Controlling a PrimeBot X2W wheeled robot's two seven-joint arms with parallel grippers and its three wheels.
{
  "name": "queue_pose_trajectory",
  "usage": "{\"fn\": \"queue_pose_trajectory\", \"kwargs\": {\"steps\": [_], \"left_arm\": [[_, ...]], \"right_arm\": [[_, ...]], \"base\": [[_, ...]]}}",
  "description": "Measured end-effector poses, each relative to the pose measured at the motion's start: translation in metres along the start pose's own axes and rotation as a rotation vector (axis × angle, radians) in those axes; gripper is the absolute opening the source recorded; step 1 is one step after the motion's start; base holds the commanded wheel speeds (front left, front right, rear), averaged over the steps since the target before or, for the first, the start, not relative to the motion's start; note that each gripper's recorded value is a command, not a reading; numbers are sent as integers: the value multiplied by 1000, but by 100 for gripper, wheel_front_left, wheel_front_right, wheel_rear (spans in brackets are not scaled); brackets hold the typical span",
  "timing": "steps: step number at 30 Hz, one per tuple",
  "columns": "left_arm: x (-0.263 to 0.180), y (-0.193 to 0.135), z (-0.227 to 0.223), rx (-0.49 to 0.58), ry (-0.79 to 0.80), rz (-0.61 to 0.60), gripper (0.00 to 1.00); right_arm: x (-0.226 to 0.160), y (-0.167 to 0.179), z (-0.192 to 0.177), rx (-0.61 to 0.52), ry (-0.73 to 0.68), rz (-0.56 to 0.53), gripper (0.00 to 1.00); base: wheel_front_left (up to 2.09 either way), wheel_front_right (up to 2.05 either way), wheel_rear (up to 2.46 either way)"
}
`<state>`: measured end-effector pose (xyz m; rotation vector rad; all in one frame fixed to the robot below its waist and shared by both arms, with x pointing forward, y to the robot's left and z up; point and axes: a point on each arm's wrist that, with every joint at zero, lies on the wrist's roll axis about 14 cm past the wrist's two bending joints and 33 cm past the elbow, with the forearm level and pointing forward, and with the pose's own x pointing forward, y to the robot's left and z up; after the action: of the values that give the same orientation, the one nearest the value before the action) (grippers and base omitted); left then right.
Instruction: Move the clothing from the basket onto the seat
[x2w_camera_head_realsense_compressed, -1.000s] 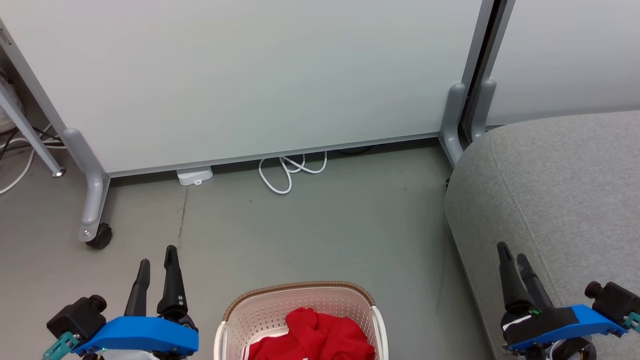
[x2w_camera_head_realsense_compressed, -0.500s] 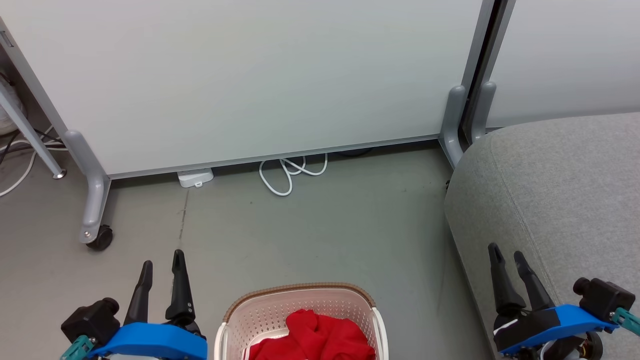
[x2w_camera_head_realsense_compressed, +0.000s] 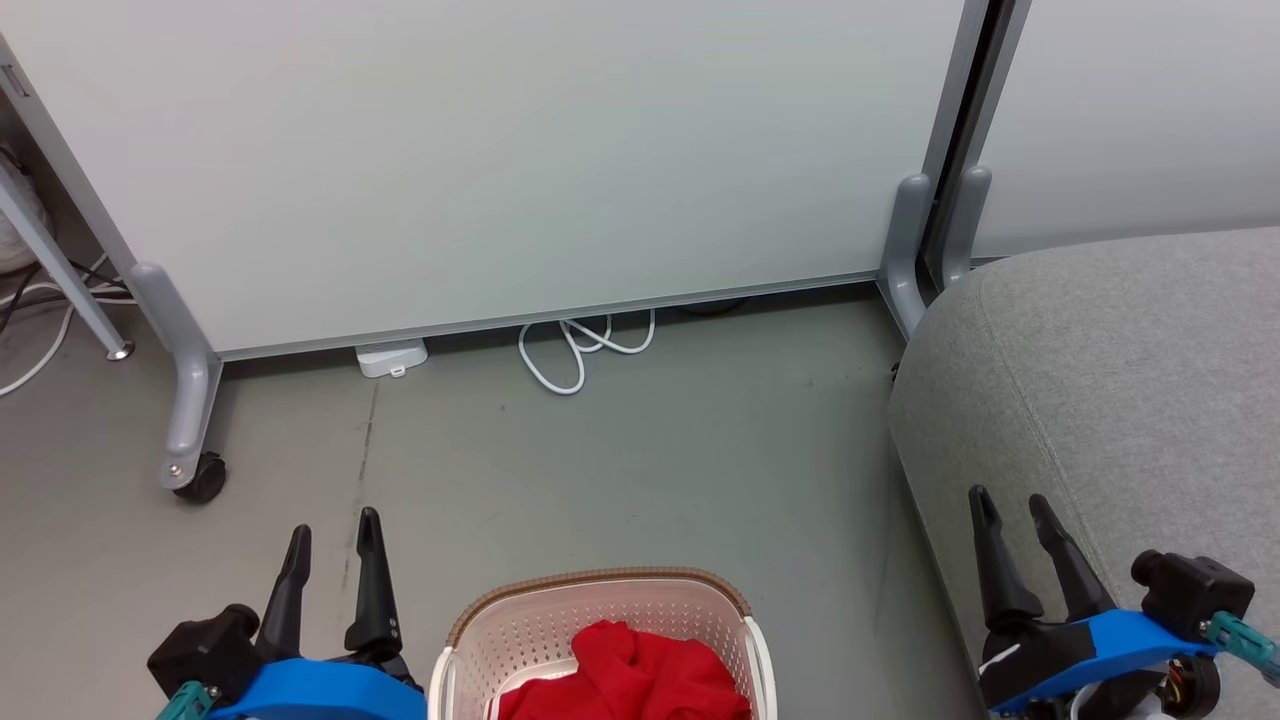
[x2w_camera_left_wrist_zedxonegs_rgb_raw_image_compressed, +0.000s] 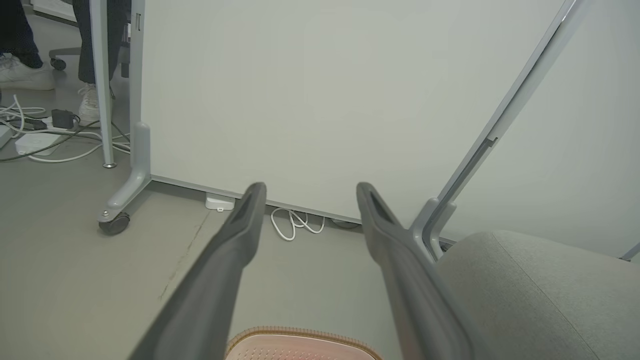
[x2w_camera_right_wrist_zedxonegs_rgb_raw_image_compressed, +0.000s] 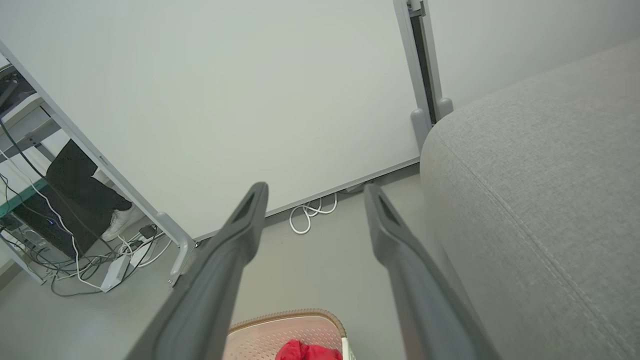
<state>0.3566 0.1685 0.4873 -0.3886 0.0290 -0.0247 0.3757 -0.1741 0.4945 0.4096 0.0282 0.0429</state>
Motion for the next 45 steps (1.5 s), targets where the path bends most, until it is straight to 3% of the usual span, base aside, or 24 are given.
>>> {"fn": "queue_pose_trajectory", "kwargs": {"steps": [22,45], "left_arm": [[-5,-7,0,149,-24,-40,100],[-10,-13,-4,233,-39,-71,100]], "right_arm": [[-2,-2,5,-195,-10,7,100],[-3,1,9,-336,-30,31,100]], "base": [[0,0,0],[0,0,0]]}}
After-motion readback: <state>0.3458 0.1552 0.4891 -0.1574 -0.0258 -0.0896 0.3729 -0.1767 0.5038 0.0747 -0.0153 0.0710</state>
